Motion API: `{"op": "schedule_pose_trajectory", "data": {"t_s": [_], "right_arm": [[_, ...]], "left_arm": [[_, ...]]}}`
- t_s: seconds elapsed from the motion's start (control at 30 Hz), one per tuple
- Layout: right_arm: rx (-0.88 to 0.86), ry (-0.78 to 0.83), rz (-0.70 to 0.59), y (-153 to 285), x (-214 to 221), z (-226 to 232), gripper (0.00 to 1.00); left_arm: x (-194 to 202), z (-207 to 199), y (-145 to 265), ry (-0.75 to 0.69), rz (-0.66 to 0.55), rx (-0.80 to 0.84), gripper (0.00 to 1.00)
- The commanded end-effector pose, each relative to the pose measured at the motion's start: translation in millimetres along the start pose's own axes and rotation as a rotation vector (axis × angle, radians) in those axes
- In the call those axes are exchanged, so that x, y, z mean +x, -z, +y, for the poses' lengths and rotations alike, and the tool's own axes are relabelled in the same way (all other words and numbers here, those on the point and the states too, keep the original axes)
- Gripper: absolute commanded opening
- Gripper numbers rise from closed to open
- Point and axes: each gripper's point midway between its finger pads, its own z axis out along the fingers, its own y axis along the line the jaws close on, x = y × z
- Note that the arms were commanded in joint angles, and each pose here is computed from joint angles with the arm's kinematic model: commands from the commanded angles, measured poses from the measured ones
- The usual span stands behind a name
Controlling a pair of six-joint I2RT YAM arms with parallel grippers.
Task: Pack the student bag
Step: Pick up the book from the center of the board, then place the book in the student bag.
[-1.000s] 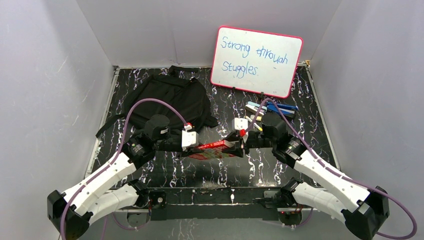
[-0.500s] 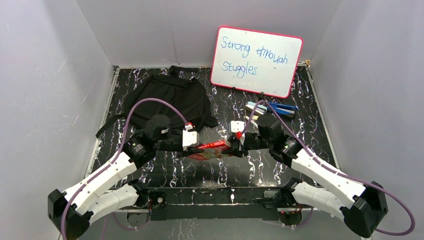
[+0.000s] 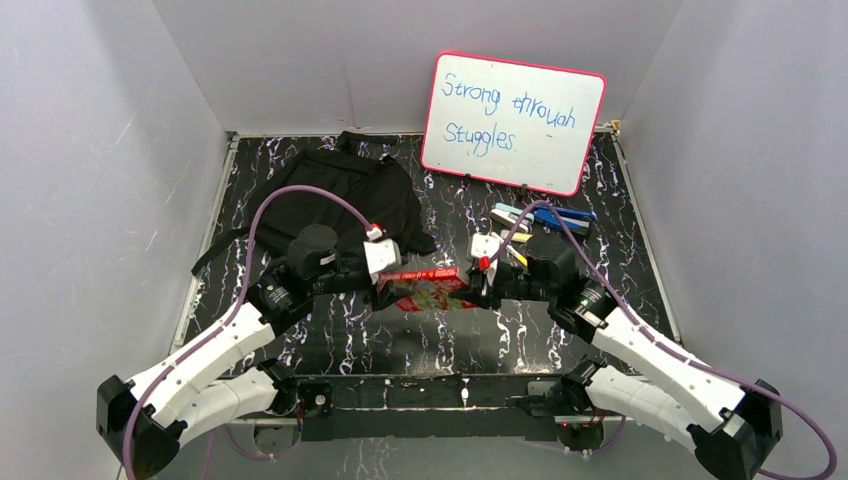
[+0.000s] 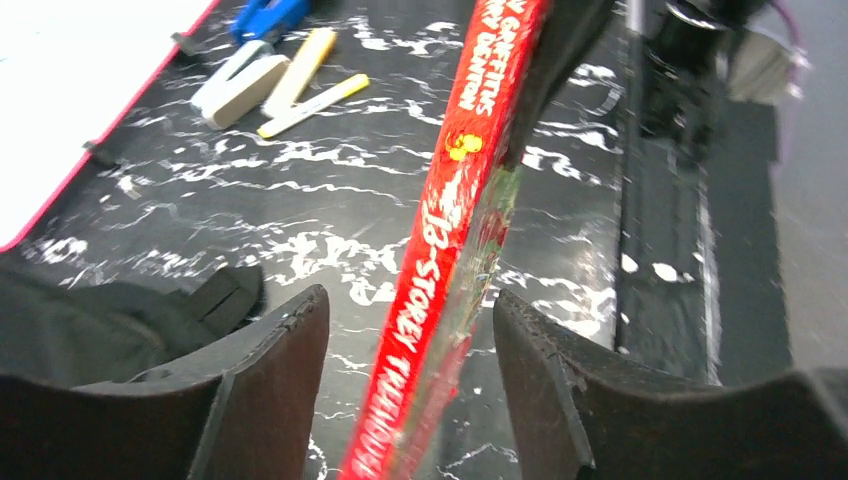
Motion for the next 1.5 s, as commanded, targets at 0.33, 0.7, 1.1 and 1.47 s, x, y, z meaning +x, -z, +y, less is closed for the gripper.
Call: {"op": "schedule_pose_trajectory", "data": {"t_s": [0.33,0.7,1.1,1.47], "right_arm": [[1.106,-0.403,0.038,100,-5,-141,0.00],[1.071,-0.513,0.079,91,17,-131,0.00],[1.043,-0.539,0.061,94,28,-119,0.00],[1.036,-0.574,0.053,91,34,-115,0.00]], "left_arm": [[17,160,32,0.512,0.155,-0.863,0.61],[41,204,-24,0.621,0.281,-0.763,0.63],[83,233,-40,0.428,0.626,-0.987,0.65],[88,243,-36,0.378,0.680,-1.025,0.49]]}}
